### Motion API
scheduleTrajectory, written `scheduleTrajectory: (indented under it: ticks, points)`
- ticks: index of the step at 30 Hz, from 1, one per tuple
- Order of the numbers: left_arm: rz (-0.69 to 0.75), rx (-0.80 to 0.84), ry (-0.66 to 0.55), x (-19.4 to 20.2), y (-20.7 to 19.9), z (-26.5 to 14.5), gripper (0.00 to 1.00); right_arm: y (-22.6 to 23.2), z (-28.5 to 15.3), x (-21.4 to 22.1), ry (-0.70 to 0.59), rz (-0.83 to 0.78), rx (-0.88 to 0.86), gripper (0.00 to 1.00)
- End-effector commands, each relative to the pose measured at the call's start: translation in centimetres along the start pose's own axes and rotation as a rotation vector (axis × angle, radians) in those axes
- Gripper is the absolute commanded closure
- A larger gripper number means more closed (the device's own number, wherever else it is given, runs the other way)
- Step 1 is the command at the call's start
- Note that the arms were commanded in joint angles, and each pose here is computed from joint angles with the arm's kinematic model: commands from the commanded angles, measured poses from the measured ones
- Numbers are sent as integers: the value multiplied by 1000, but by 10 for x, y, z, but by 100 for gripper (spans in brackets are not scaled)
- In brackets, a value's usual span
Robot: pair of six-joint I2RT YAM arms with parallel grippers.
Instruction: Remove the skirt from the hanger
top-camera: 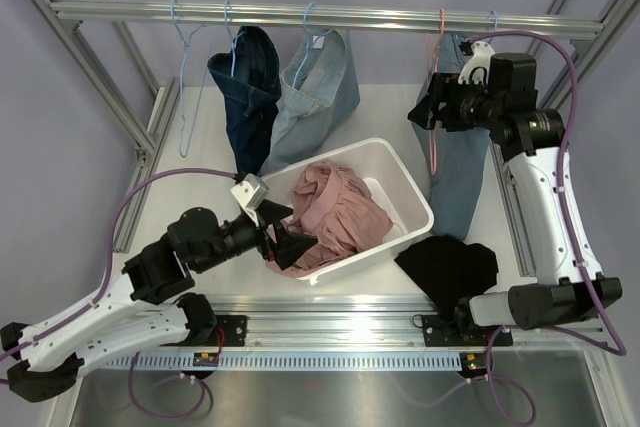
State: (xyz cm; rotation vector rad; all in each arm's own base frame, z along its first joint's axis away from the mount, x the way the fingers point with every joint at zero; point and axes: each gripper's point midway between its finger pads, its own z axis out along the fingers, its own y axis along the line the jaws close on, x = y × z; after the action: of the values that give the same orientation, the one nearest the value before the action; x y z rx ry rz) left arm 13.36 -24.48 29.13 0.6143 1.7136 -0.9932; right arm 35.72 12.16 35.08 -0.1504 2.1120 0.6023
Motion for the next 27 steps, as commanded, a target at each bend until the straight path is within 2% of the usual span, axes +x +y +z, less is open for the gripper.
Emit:
scheduleTrajectory:
  ticks: [1,5,9,11,14,18,23,27]
  points:
    - [29,21,-36,-8,-5,4,1,14,-45,-15,-108,-139,-10,18]
    - [44,-11,-26,-6,1,7,1,26,-90,-7,-167,-278,-9,5]
    - [68,-46,-19,-8,7,6,1,28,-118,27,-137,-426,-20,1]
    - [76,-54,-18,-7,9,5,1,31,-134,53,-104,-552,-53,1]
    - [83,-63,-5,-4,11,7,1,25,-147,100,-8,-698,-93,1]
    - [82,-60,11,3,12,9,1,-7,-147,170,194,-797,-76,1]
    - [82,-55,14,7,12,9,1,-69,-136,248,492,-768,56,2]
    - [76,-44,14,9,10,9,1,-100,-120,271,574,-746,144,2]
